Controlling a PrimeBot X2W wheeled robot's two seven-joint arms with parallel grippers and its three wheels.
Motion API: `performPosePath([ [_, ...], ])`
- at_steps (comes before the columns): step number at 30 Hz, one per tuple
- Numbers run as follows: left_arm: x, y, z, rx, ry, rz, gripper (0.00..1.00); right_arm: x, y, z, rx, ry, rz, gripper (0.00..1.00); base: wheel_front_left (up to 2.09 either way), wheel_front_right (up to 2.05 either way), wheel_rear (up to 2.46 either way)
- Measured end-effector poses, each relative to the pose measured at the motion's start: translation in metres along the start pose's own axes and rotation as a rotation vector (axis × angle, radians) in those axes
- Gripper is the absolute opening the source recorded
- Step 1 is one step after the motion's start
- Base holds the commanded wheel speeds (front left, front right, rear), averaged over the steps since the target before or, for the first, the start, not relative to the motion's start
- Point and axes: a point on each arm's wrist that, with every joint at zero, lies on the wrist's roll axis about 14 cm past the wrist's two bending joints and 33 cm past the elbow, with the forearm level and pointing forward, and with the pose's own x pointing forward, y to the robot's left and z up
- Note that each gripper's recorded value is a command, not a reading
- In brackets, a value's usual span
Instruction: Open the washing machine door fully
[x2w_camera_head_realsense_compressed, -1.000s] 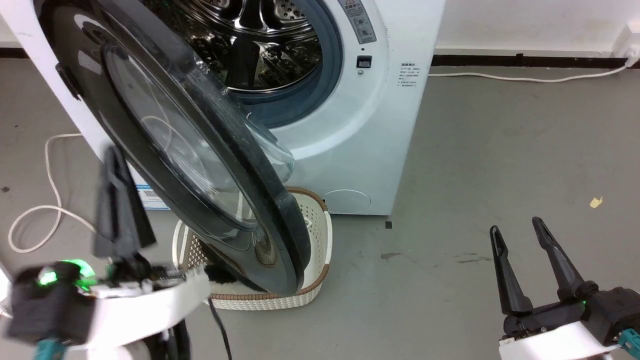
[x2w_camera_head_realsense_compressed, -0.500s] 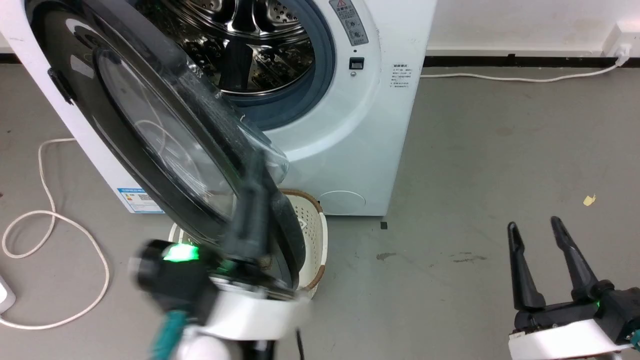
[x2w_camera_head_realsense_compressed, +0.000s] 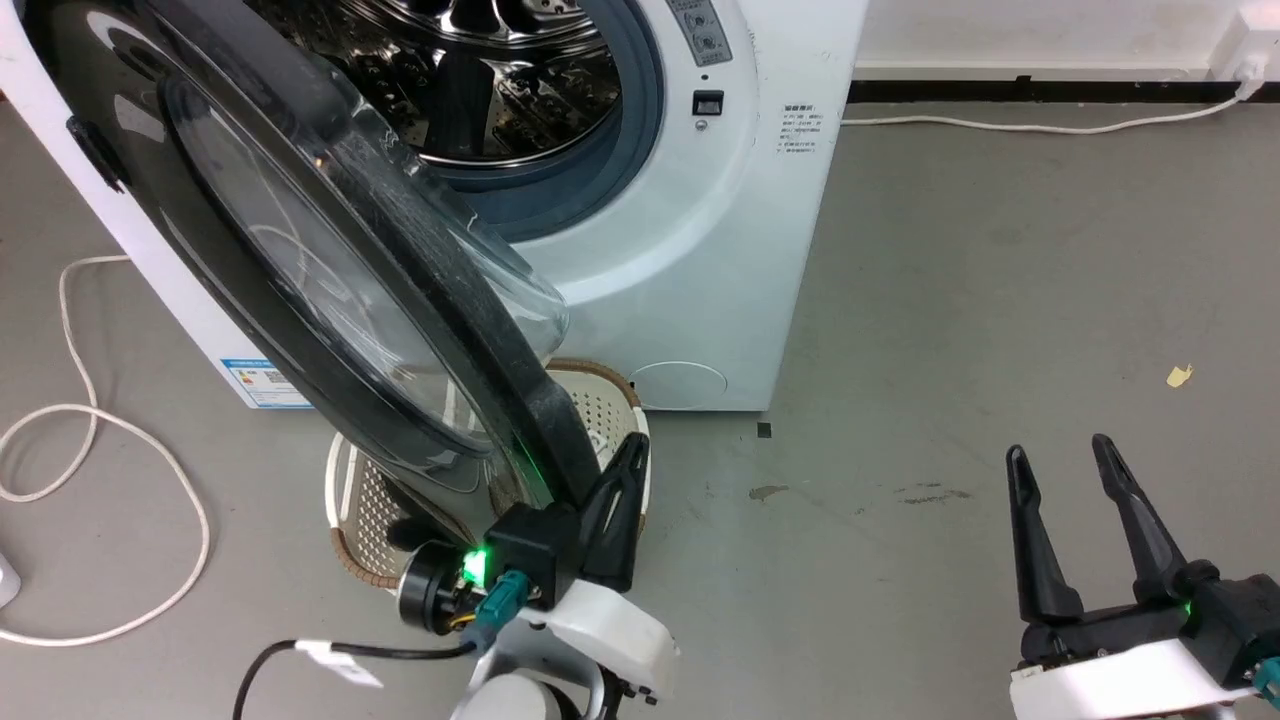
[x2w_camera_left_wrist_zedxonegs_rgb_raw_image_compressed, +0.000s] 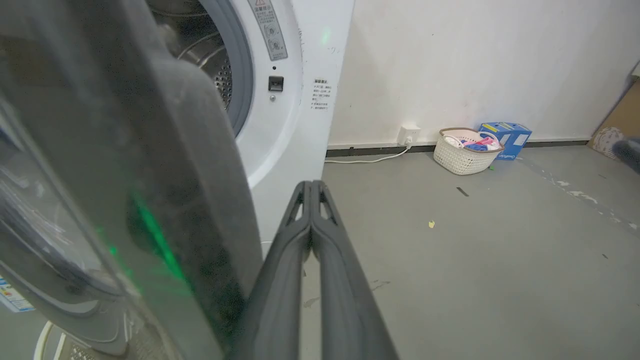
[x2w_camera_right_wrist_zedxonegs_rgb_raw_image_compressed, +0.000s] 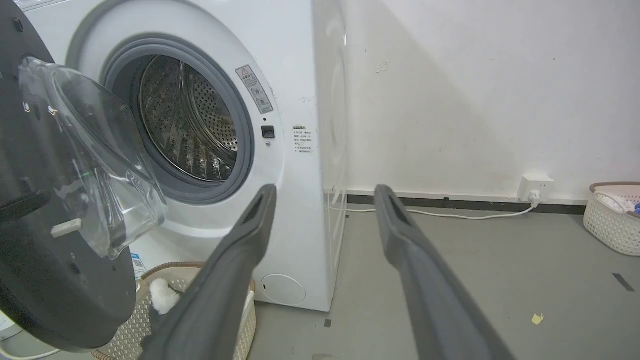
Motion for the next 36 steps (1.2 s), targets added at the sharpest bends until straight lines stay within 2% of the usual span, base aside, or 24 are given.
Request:
performPosePath([
  [12, -0.021, 0.022, -0.007, -0.037, -0.015, 0.097, 0.00, 0.006, 0.024, -0.005, 0.031, 0.009, 0.069, 1.00, 0.00, 0.00, 0.00],
  [20, -0.064, 0.058, 0.002, -0.022, -0.047, 0.232, 0.00, 0.016, 0.067, -0.012, 0.072, 0.023, 0.195, 1.00, 0.00, 0.00, 0.00],
  [24, -0.094, 0.090, 0.007, -0.005, -0.052, 0.356, 0.00, 0.023, 0.098, -0.016, 0.095, 0.033, 0.283, 1.00, 0.00, 0.00, 0.00],
  [30, -0.150, 0.155, 0.023, 0.041, -0.081, 0.598, 0.00, 0.029, 0.145, -0.024, 0.130, 0.052, 0.414, 1.00, 0.00, 0.00, 0.00],
  [36, -0.199, 0.211, 0.030, 0.077, -0.056, 0.799, 0.00, 0.034, 0.167, -0.041, 0.155, 0.093, 0.471, 1.00, 0.00, 0.00, 0.00],
])
